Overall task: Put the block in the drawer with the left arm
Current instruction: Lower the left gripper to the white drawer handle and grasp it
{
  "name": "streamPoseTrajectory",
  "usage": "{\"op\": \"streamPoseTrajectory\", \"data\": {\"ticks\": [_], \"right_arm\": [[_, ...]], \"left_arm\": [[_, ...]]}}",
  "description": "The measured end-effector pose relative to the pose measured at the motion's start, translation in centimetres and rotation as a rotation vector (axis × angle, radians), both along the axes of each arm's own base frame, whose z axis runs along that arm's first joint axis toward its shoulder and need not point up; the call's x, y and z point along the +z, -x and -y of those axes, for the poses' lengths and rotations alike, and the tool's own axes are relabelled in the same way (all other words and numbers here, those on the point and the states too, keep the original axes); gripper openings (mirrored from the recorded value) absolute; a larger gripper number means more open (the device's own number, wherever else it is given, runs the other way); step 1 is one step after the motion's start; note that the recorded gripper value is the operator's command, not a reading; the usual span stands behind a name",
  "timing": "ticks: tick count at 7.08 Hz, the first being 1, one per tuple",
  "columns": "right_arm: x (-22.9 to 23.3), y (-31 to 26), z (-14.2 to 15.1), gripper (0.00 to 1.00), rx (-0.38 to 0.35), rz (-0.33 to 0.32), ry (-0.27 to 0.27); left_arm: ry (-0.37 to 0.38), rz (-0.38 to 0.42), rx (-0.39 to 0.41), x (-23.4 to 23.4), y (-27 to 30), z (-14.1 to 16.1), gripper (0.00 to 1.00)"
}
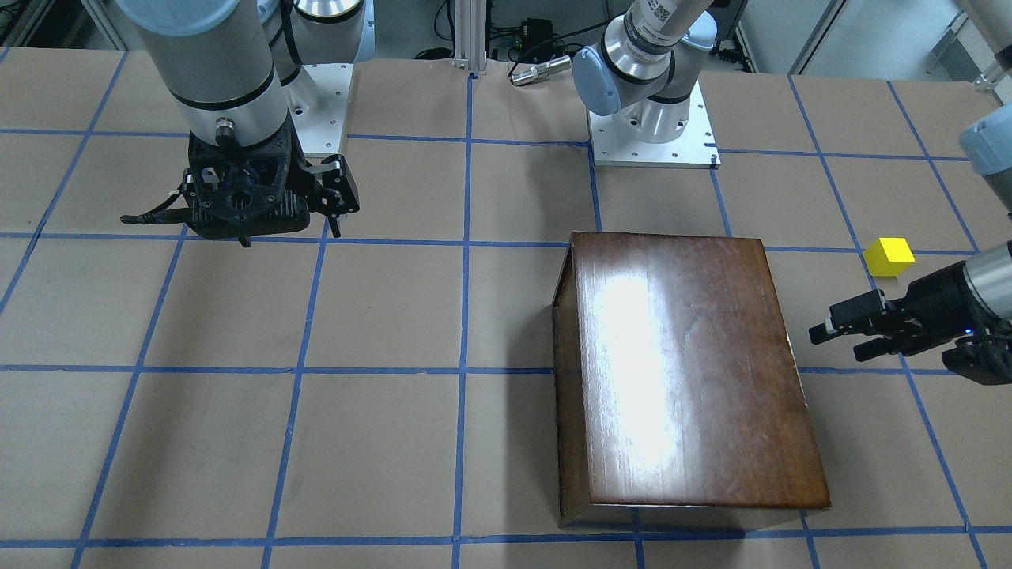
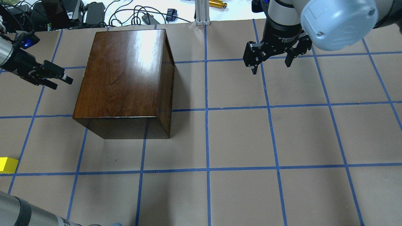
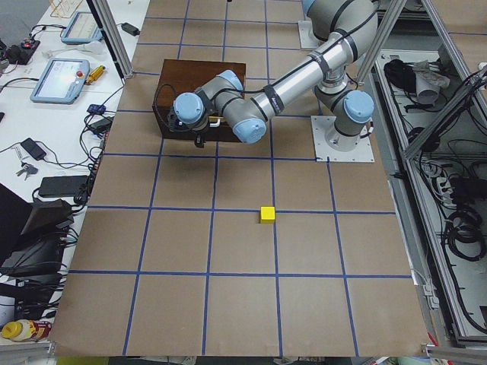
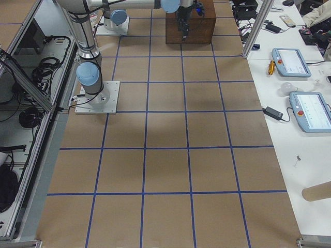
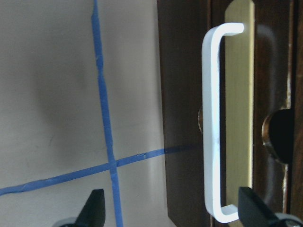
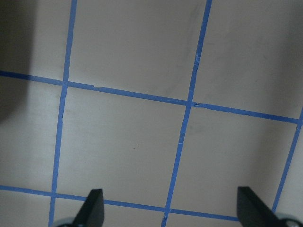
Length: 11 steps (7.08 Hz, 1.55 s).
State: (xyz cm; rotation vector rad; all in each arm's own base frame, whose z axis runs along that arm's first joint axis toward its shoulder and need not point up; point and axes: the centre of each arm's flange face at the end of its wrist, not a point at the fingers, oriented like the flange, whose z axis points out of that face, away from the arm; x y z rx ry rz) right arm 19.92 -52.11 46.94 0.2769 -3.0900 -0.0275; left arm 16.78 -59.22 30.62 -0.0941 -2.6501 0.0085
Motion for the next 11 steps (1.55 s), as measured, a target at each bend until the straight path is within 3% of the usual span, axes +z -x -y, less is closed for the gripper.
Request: {"op": "streamPoseTrajectory", "data": {"ticks": [11], "right_arm": [[0.0,0.0,0.0,1.00,0.000,0.000,0.000]], "left_arm": [[-0.068,-0.025,0.050,-5.7,0.0,1.6,1.00]]}}
